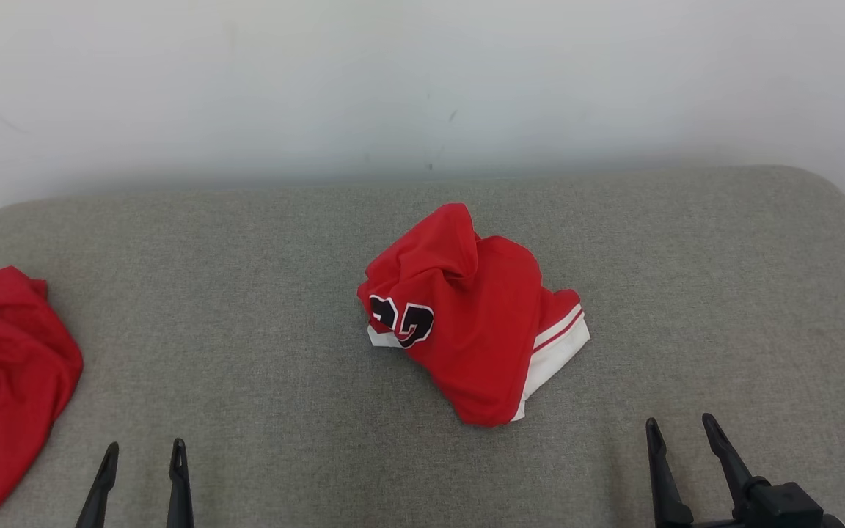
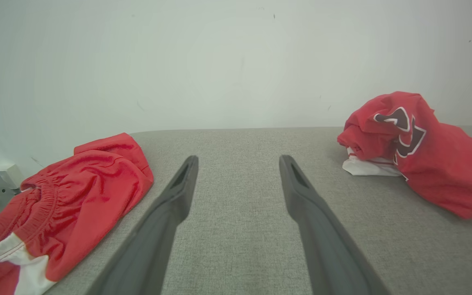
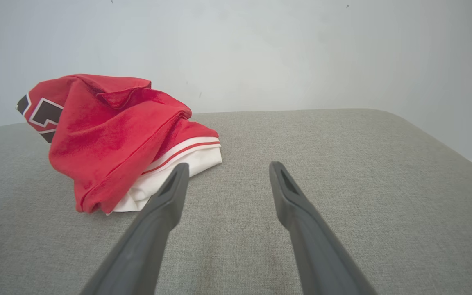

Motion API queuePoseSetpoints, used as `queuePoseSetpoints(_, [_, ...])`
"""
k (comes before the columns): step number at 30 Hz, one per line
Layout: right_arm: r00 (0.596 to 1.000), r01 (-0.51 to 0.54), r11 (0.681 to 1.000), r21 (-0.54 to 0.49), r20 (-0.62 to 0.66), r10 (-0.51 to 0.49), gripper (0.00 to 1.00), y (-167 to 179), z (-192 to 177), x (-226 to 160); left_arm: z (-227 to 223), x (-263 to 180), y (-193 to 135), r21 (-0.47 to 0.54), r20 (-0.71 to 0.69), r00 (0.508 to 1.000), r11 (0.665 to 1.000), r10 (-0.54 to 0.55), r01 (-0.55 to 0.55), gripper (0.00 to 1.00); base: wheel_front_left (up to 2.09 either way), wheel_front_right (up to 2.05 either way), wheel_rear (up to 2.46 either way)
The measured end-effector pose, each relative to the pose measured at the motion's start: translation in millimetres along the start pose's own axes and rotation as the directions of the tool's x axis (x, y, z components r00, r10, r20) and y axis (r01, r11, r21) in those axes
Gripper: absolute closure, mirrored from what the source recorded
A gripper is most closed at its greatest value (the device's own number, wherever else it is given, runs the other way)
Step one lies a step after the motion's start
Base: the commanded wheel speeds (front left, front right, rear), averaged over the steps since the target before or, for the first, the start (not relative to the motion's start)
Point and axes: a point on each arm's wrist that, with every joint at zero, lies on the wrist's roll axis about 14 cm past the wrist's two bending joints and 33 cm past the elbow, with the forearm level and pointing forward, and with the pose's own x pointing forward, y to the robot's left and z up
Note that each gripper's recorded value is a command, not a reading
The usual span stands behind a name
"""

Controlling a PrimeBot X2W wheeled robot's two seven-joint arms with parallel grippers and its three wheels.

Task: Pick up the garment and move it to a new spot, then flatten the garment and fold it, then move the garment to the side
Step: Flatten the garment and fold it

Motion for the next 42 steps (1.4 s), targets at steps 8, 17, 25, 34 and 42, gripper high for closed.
queuePoseSetpoints(8, [1.0, 0.001, 1.0, -0.001, 0.001, -0.001, 0.0, -0.5, 0.4, 0.7, -8.7, -2.7, -1.4, -0.01, -0.026, 1.0, 1.0, 0.003, -0.003, 0.0, 0.0, 0.0, 0.0])
queuePoseSetpoints(17, [1.0, 0.006, 1.0, -0.001, 0.004, -0.006, 0.0, -2.1, 1.2, -0.3, -13.1, -4.0, -2.3, -0.012, -0.04, 0.999, 1.0, 0.006, -0.006, 0.0, 0.0, 0.0, 0.0])
queuePoseSetpoints(25, [1.0, 0.01, 1.0, -0.002, 0.006, -0.01, 0.0, -3.2, 1.8, -1.9, -14.5, -4.9, -2.5, -0.008, -0.045, 0.999, 1.0, 0.004, -0.005, 0.0, 0.0, 0.0, 0.0])
queuePoseSetpoints(34, [1.0, 0.009, 1.0, -0.001, -0.001, -0.009, 0.0, -2.7, -0.5, -5.2, -14.0, -5.4, -3.6, -0.005, -0.044, 0.999, 1.0, 0.002, -0.003, 0.0, 0.0, 0.0, 0.0])
queuePoseSetpoints(42, [1.0, 0.002, 1.0, -0.001, -0.006, -0.002, 0.0, -0.4, -2.1, -4.9, -14.1, -7.1, -2.0, -0.005, -0.044, 0.999, 1.0, 0.009, -0.009, 0.0, 0.0, 0.0, 0.0])
